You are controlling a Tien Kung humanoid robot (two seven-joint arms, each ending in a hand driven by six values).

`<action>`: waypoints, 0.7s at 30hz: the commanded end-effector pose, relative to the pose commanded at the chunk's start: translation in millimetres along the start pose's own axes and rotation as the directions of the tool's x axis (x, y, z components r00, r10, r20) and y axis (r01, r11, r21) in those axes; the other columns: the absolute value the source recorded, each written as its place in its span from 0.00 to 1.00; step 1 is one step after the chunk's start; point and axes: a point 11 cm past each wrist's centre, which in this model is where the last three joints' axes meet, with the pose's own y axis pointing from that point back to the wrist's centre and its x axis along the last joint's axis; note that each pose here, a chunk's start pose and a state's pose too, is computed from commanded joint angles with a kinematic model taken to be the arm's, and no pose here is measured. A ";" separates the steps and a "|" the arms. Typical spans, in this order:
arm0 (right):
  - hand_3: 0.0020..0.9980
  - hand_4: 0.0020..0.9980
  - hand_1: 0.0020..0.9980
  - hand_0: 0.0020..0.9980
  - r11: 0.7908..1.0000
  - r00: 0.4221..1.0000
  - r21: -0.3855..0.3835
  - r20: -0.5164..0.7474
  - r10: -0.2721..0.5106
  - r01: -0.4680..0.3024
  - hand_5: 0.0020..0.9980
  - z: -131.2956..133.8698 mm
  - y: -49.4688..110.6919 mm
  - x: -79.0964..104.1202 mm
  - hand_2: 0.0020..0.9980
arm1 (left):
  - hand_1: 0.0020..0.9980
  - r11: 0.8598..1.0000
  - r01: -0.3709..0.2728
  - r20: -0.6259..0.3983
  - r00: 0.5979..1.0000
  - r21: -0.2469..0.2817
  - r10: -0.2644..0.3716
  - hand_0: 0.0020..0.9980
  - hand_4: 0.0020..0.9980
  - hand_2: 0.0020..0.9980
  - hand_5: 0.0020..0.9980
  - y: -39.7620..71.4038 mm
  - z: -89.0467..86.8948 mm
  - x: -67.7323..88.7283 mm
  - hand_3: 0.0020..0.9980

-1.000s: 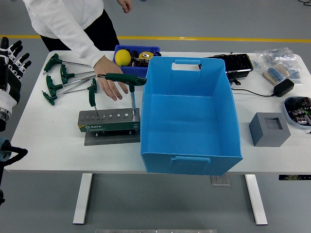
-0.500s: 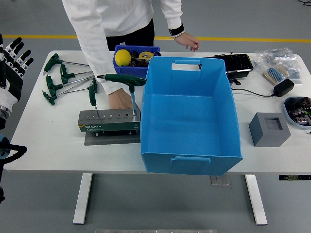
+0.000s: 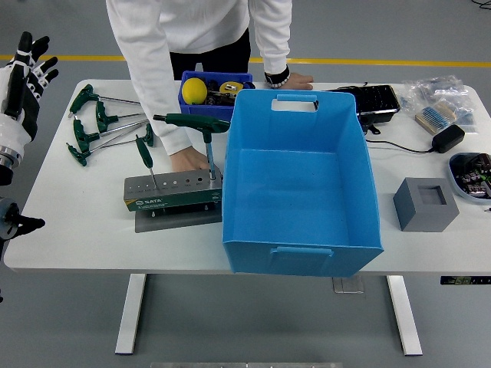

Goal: Lift tool from toolbox,place it in box,lift tool from toolbox,place it in box

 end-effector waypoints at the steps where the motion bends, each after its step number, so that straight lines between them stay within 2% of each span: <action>1: 0.70 0.98 0.74 0.75 1.000 1.000 0.001 -0.001 0.000 0.000 0.80 -0.4 0.0 0.2 0.77 | 0.92 0.998 0.053 0.062 0.997 -0.020 -0.052 0.90 1.00 0.98 0.79 -2.7 13.5 -13.4 0.88; 2: 0.70 0.98 0.74 0.75 1.000 1.000 0.001 -0.001 0.000 0.000 0.80 -0.7 0.0 0.2 0.77 | 0.92 0.995 0.092 0.113 0.990 -0.036 -0.087 0.90 1.00 0.98 0.79 -3.6 22.6 -24.2 0.88; 3: 0.70 0.98 0.74 0.75 1.000 1.000 0.002 -0.002 0.001 -0.001 0.80 -1.2 0.0 0.4 0.77 | 0.92 0.986 0.157 0.181 0.973 -0.059 -0.144 0.90 1.00 0.98 0.79 -4.5 36.0 -40.6 0.88; 4: 0.70 0.98 0.74 0.75 1.000 1.000 0.003 -0.003 0.001 -0.001 0.80 -1.4 0.0 0.5 0.77 | 0.97 0.976 0.207 0.238 0.954 -0.074 -0.184 0.93 1.00 1.00 0.73 -4.2 45.1 -54.0 0.90; 6: 0.70 0.98 0.74 0.75 1.000 1.000 0.004 -0.004 0.001 -0.001 0.80 -1.7 0.0 0.5 0.77 | 0.97 0.948 0.304 0.358 0.898 -0.090 -0.254 0.93 1.00 1.00 0.73 -2.0 59.2 -79.9 0.90; 9: 0.70 0.98 0.74 0.75 1.000 1.000 0.002 -0.006 0.001 -0.001 0.80 -0.7 0.0 0.5 0.77 | 0.97 0.902 0.426 0.527 0.782 -0.062 -0.333 0.93 1.00 1.00 0.73 2.3 62.8 -115.4 0.90; 12: 0.70 0.98 0.74 0.75 1.000 1.000 0.001 -0.006 0.002 -0.002 0.80 0.2 0.0 0.6 0.77 | 0.98 0.872 0.489 0.657 0.659 -0.007 -0.365 0.95 1.00 1.00 0.72 4.3 52.5 -139.8 0.91; 14: 0.70 0.98 0.74 0.75 1.000 1.000 0.000 -0.008 0.004 -0.004 0.80 0.4 0.0 1.4 0.77 | 0.98 0.863 0.506 0.731 0.582 0.018 -0.357 0.95 1.00 1.00 0.72 3.1 45.4 -149.4 0.91; 16: 0.70 0.98 0.74 0.75 1.000 1.000 -0.001 -0.010 0.005 -0.005 0.80 0.8 0.0 2.0 0.77 | 0.97 0.860 0.509 0.795 0.509 0.030 -0.330 0.92 1.00 1.00 0.71 0.1 40.2 -156.2 0.91; 19: 0.70 0.98 0.74 0.75 1.000 1.000 -0.001 -0.012 0.006 -0.006 0.80 0.8 0.0 2.6 0.77 | 0.97 0.867 0.496 0.870 0.410 0.038 -0.273 0.92 1.00 1.00 0.71 -6.8 34.1 -160.5 0.91; 21: 0.70 0.98 0.74 0.75 1.000 1.000 -0.001 -0.014 0.006 -0.006 0.80 0.5 0.0 2.3 0.77 | 0.97 0.877 0.477 0.911 0.339 0.051 -0.237 0.92 1.00 1.00 0.71 -14.4 28.0 -162.0 0.91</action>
